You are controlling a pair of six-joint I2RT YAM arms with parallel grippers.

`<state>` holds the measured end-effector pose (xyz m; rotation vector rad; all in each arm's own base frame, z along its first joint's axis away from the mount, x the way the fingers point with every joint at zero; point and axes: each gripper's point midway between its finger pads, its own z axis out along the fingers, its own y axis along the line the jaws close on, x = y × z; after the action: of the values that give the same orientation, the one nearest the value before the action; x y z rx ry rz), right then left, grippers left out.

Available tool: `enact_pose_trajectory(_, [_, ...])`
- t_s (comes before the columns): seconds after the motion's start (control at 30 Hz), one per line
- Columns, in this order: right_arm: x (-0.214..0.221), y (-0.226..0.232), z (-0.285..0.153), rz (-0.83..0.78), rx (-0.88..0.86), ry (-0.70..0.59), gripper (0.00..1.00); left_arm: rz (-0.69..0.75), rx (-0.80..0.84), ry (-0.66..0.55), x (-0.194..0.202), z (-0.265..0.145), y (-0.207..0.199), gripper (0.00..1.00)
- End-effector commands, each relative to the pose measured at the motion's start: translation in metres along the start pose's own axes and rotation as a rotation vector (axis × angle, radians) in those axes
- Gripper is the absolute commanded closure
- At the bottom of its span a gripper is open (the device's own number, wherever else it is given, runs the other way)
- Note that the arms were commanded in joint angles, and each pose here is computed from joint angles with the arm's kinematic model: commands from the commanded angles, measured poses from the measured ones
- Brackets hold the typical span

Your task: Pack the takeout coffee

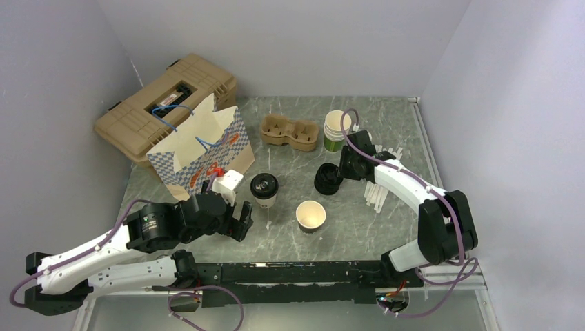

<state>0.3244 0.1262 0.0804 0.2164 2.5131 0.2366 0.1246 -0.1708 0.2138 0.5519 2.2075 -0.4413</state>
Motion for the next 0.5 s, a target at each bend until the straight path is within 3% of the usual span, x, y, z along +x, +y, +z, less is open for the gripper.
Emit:
enact_pose_trajectory(0.0, [-0.0048,0.0042,0.0044,0.02,-0.026,-0.019,0.67,0.003,0.011,-0.023,-0.0072,0.0002,-0.0031,0.01])
enact_pose_trajectory(0.2, [-0.0026,0.0029,0.0069,0.025,-0.023,-0.014,0.69,0.001,0.014,-0.026,-0.0076,-0.0005,-0.0031,0.01])
enact_pose_trajectory(0.47, [-0.0018,0.0019,0.0083,0.027,-0.019,-0.011,0.78,-0.001,0.018,-0.03,-0.0081,-0.0015,-0.0033,0.01])
